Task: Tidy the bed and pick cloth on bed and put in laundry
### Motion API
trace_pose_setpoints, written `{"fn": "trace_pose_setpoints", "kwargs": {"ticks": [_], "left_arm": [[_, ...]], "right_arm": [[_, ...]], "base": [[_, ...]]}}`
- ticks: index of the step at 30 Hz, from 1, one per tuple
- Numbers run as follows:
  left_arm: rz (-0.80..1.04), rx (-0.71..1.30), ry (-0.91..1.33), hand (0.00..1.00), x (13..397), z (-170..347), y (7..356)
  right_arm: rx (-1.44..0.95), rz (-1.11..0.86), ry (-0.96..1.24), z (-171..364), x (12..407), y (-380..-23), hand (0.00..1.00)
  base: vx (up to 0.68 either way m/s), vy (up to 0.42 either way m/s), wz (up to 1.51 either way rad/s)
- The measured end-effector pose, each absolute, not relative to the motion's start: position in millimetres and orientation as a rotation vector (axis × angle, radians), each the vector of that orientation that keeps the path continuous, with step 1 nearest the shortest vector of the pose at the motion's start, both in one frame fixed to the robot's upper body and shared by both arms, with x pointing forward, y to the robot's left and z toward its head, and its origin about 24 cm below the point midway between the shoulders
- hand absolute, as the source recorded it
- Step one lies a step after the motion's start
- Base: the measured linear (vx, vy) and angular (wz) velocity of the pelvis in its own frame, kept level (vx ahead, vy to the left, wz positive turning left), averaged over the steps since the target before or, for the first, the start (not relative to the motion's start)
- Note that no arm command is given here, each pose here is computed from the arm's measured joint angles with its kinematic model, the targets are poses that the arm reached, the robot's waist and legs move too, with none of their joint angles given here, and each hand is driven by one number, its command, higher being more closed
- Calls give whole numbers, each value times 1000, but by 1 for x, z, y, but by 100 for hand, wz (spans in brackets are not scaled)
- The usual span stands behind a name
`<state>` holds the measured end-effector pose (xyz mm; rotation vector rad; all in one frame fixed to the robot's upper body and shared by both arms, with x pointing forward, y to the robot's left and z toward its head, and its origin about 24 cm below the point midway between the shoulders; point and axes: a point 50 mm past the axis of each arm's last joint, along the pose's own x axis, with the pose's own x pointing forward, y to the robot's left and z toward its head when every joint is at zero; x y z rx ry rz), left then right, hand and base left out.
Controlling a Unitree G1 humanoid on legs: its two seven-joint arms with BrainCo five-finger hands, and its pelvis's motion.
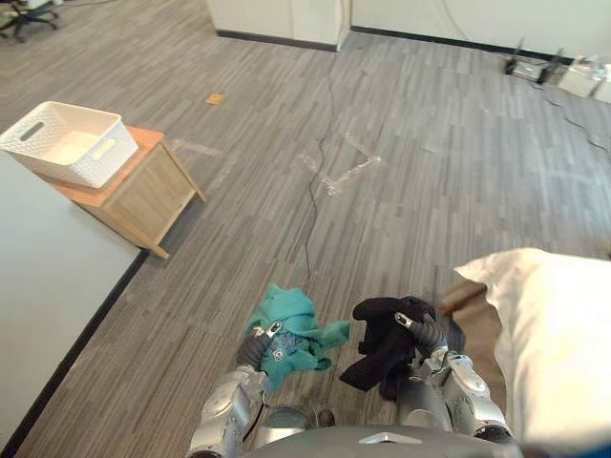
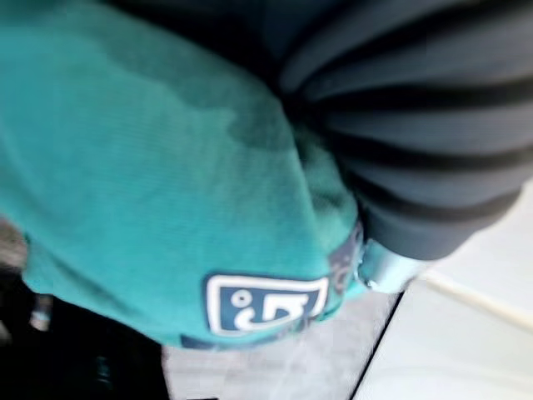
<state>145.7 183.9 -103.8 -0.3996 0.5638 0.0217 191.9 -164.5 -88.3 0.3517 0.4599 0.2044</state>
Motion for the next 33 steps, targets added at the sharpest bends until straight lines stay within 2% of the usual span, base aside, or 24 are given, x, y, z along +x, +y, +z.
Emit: {"fn": "trace_pose_setpoints", "kwargs": {"ticks": [4,13,19,25,28,33], "left_arm": [[54,-466,615,100,127,-115,178],[55,-573,534,100,110,-109,176],[61,-621,478,100,125,-103,172],[11,-566,484,100,143,-103,172],[3,-553,481,100,145,-101,172],[-2,-524,439,100,173,-88,174]], "right_arm": [[305,234,412,-75,206,-172,100],[248,264,415,-71,213,-174,100],[233,242,424,-75,204,-182,100],[253,202,435,-80,203,-179,100],[252,217,466,-86,194,-175,100],[246,220,448,-84,193,-173,100]], "base": [[531,-381,32],[470,-242,-32],[574,-4,-21],[612,128,10],[709,94,56],[468,-93,84]]}}
